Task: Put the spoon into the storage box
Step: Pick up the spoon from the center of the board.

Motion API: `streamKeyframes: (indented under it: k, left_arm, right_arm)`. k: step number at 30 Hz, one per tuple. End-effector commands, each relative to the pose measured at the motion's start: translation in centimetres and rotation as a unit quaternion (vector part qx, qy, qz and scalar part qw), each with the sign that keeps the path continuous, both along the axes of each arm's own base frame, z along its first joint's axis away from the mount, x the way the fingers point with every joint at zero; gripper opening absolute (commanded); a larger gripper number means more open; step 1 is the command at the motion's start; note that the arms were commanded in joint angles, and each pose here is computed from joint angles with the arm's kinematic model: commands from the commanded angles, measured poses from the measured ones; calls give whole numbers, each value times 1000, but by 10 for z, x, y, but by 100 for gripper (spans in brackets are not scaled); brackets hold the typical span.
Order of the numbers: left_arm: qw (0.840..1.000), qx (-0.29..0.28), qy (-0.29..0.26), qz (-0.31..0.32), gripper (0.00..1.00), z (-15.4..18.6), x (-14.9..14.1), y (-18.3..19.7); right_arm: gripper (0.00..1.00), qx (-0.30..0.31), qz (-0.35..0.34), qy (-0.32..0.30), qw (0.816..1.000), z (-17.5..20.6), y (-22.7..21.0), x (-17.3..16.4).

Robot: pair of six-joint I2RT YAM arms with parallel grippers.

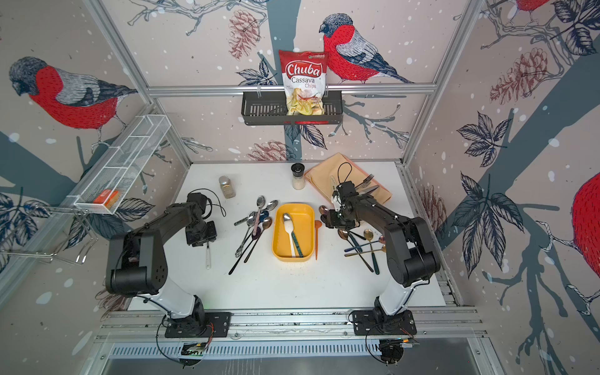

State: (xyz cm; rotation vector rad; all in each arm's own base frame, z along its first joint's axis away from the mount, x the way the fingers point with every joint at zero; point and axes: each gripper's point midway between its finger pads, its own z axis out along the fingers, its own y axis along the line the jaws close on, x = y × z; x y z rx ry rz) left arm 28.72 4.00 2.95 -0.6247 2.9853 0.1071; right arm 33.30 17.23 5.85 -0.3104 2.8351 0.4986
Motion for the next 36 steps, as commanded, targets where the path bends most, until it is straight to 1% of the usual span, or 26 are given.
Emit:
streamKeyframes:
  k: [1, 6, 8, 17, 23, 31, 36]
  left_arm:
    - [1000, 10, 0, -1, 43, -4, 5, 5]
    - [1000, 3, 2, -10, 41, -13, 9, 3]
    - [1000, -2, -9, -14, 40, -10, 20, 2]
    - [1000, -18, -6, -19, 26, -19, 19, -3]
    - [999, -29, -1, -16, 14, -27, 11, -8]
    - [999, -36, -8, -16, 4, -26, 13, -10]
    - [999, -40, -22, -18, 2, -18, 17, -12]
  right_arm:
    - [53, 5, 7, -2, 1000, 3, 2, 3]
    - [53, 1, 5, -5, 1000, 7, 1, 5]
    - [53, 0, 4, -5, 1000, 8, 1, 6]
    - [52, -3, -2, -8, 1000, 17, 0, 6]
    - [51, -4, -3, -15, 1000, 25, 4, 7]
    - [51, -9, -3, -21, 1000, 32, 8, 3]
    - [51, -12, -4, -27, 1000, 38, 11, 1]
